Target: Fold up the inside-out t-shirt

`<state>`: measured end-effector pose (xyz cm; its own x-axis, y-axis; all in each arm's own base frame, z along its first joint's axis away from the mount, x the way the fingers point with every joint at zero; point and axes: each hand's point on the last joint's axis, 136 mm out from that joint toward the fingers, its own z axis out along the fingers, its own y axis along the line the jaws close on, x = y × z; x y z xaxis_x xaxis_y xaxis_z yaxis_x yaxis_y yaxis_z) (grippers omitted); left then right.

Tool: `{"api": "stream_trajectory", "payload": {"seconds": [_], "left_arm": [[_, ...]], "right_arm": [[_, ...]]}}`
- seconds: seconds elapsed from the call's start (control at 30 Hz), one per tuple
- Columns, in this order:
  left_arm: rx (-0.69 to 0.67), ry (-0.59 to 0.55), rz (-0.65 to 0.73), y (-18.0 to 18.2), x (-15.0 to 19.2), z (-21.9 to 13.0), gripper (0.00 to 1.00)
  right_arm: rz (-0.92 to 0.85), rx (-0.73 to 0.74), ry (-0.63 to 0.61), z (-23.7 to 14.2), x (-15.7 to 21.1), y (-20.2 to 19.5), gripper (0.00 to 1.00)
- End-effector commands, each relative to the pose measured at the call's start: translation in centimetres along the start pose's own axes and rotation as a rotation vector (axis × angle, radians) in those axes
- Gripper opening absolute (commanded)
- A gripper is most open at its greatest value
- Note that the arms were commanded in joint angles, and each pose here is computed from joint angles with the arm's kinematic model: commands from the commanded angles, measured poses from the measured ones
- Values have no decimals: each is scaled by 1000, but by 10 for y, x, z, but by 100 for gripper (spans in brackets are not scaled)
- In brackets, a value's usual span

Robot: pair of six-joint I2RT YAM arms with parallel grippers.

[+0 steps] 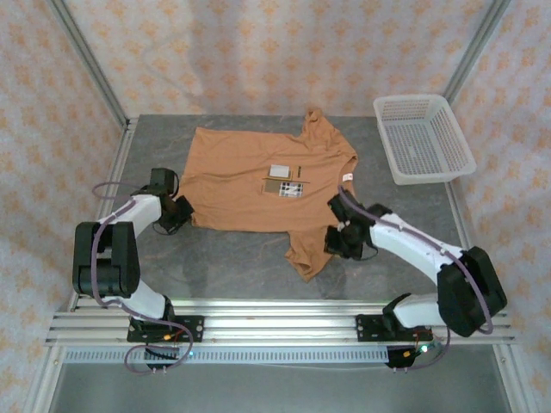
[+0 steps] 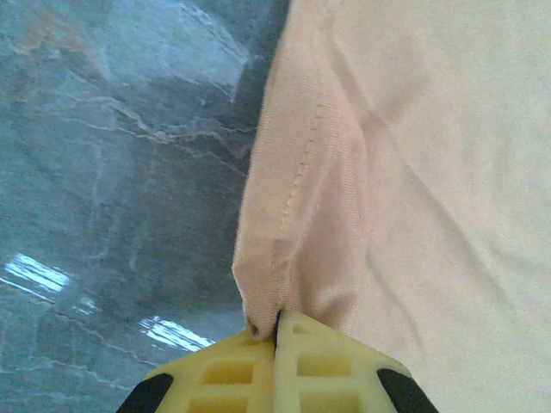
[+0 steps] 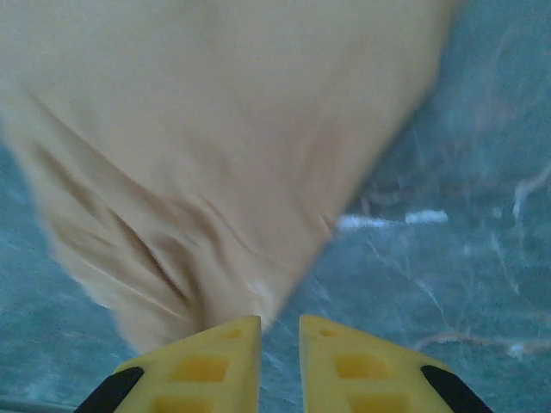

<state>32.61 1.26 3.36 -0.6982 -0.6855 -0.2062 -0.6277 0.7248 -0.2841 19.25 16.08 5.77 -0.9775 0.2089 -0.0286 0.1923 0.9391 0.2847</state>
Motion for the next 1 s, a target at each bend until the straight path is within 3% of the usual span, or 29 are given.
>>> {"api": "stream_trajectory", "payload": {"seconds": [0.0,0.37,0.6,0.97], "left_arm": [[-14,-40,-6,-3,-12,-8,0],[6,-43,-25,-5,-9,-10,0],[-4,-44,-15,-3,-8,-13,0],[3,-46,-17,-5,-9,-15,0]], "right_arm": [[17,-58,-65,5,9,18,21],[-41,-77,-92,29,45,38,17],[-68,-33,-77,39,46,42,32],[-57,30,-34,55,52,32,36]]}}
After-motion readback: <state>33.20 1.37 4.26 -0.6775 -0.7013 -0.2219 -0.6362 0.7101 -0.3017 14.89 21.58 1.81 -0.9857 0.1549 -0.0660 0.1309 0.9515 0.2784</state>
